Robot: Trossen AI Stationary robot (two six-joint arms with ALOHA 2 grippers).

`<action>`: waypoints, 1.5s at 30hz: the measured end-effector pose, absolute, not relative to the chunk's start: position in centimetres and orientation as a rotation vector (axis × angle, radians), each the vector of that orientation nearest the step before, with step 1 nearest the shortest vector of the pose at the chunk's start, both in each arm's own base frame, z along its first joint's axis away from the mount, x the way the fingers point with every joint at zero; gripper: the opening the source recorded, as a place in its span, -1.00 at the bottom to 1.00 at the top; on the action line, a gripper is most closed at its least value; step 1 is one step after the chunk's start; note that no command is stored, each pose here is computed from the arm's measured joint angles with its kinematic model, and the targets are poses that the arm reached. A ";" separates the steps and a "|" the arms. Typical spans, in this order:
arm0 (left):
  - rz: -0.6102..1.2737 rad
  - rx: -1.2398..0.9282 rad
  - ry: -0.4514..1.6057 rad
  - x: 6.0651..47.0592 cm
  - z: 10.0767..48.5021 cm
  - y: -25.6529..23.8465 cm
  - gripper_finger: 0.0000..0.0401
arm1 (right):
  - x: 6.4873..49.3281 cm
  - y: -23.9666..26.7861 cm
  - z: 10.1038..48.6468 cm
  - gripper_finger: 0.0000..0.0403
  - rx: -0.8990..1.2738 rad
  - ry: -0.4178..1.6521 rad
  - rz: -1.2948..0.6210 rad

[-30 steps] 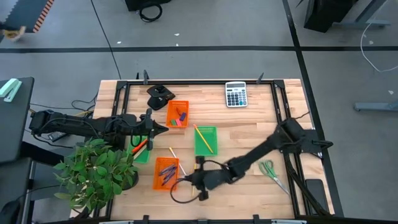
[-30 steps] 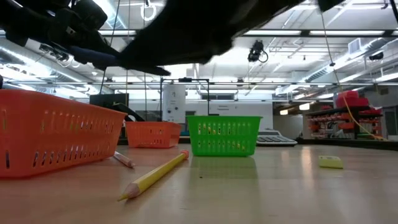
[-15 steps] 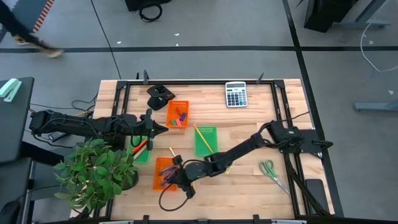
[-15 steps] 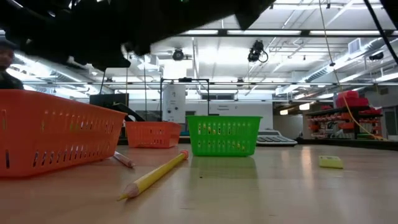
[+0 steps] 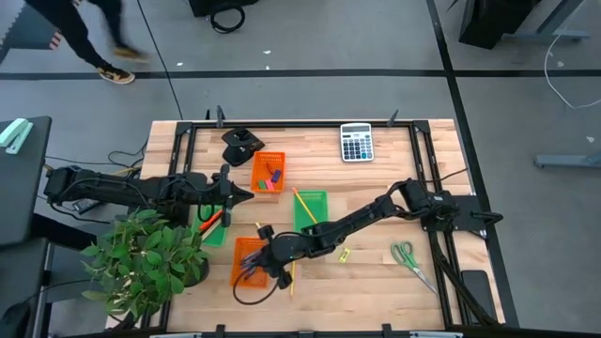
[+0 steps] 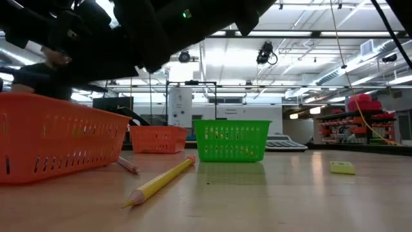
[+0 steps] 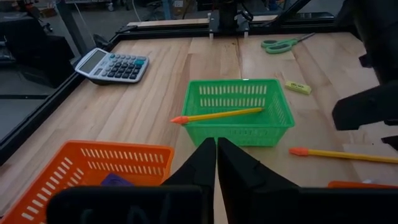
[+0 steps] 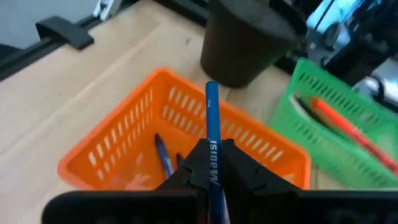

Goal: Sort crayons/erasers/pens/pencils in bins
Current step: Put the blue crayon into the bottom orange basket, then put the yellow pencil into the right green basket

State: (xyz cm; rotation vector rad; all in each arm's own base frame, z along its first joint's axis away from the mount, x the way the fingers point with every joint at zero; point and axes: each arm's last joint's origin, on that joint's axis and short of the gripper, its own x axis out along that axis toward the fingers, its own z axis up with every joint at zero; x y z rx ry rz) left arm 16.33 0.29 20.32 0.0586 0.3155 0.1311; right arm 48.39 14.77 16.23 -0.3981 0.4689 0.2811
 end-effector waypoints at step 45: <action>0.131 0.060 0.310 16.3 20.4 0.3 -0.85 | 45.3 14.1 22.2 -0.36 -0.122 0.627 0.034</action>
